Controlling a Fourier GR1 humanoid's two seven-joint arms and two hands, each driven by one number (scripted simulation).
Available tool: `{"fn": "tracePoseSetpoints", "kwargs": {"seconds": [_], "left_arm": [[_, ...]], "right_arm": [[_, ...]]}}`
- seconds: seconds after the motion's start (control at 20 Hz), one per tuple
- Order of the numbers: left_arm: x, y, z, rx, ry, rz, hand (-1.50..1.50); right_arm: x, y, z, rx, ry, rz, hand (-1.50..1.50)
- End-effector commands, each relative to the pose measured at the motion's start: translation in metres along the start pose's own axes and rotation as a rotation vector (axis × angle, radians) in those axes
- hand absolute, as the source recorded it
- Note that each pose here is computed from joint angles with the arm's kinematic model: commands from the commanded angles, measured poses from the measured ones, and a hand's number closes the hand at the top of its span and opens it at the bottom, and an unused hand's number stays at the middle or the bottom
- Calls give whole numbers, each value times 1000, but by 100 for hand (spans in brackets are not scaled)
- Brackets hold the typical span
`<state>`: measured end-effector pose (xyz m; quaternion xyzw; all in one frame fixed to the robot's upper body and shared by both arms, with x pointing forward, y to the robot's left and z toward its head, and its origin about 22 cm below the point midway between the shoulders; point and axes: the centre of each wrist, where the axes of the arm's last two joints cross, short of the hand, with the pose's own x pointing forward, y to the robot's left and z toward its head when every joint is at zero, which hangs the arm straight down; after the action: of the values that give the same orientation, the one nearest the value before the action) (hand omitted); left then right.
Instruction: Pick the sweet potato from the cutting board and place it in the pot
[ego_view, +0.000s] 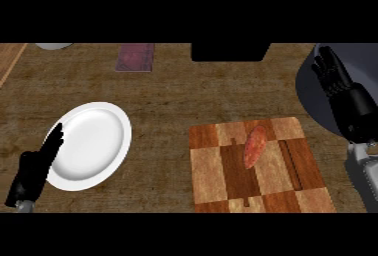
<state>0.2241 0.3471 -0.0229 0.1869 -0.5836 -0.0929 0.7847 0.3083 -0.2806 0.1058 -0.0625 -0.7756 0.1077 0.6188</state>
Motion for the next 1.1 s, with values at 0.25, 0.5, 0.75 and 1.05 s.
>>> {"fn": "tracePoseSetpoints", "kwargs": {"seconds": [0.25,0.5,0.75,1.05], "left_arm": [[126,-3,-31,85,-376,285,0],[137,-17,-28,24,-335,339,0],[126,-12,-16,51,-304,341,0],[146,-13,-21,76,-308,332,0]], "right_arm": [[-69,-58,24,-194,-9,-53,150],[-122,-45,60,-281,-17,226,-150],[-124,-81,55,-198,-182,159,-150],[-64,-72,35,57,-49,279,-150]]}}
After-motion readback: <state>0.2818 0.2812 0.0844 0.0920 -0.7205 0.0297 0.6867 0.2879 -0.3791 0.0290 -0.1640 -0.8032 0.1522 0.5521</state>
